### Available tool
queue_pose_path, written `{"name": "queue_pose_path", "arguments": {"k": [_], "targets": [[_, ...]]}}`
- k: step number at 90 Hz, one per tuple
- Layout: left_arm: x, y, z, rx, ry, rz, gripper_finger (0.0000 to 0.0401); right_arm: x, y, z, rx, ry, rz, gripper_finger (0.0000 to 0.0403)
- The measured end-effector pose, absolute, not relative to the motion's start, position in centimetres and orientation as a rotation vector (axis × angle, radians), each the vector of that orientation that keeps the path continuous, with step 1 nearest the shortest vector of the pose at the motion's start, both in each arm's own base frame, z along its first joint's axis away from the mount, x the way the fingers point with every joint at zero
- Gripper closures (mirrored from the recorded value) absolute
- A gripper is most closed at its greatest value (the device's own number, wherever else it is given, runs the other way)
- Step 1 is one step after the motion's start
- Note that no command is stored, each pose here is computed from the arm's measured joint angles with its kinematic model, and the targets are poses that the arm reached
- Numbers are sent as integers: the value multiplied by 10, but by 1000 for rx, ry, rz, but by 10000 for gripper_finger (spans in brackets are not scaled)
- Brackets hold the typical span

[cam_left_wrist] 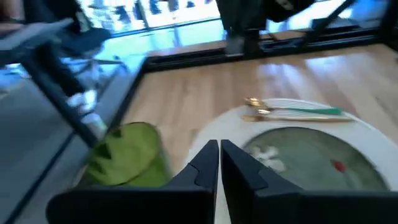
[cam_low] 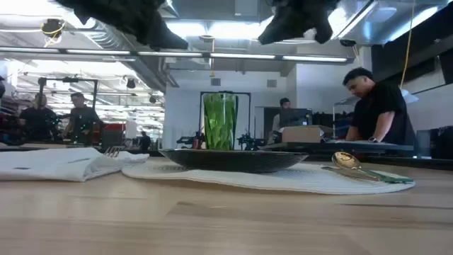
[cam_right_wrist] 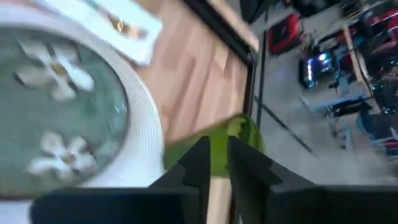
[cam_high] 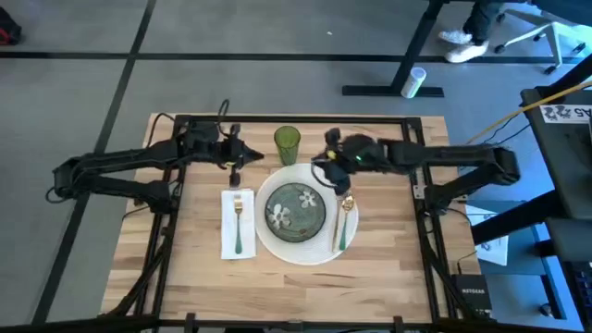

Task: Set table place
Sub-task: Put the green cup on the top right of the white table mat

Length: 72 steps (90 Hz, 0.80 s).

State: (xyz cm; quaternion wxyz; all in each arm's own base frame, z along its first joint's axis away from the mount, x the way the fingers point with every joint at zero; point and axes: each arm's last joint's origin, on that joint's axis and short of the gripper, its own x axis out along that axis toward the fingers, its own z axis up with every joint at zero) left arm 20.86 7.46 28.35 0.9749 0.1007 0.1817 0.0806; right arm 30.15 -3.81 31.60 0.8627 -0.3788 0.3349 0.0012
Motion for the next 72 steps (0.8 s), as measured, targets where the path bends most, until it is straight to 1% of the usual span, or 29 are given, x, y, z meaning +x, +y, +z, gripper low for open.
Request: {"name": "queue_pose_path", "arguments": {"k": [12,27,35,52,72], "targets": [[208,76,283,205,378,214,401,321,-56,317,-820,822,41,321],[207,79,283,197,392,307,401,347,-75,311,-791,860,131,303],[207,79,283,198,399,336,401,358,-82,305,-795,893,152,301],[206,79,280,187,427,336,401,375,-98,290,-781,944,179,301],[205,78,279,182,444,333,401,383,-112,278,-783,977,179,301]]}}
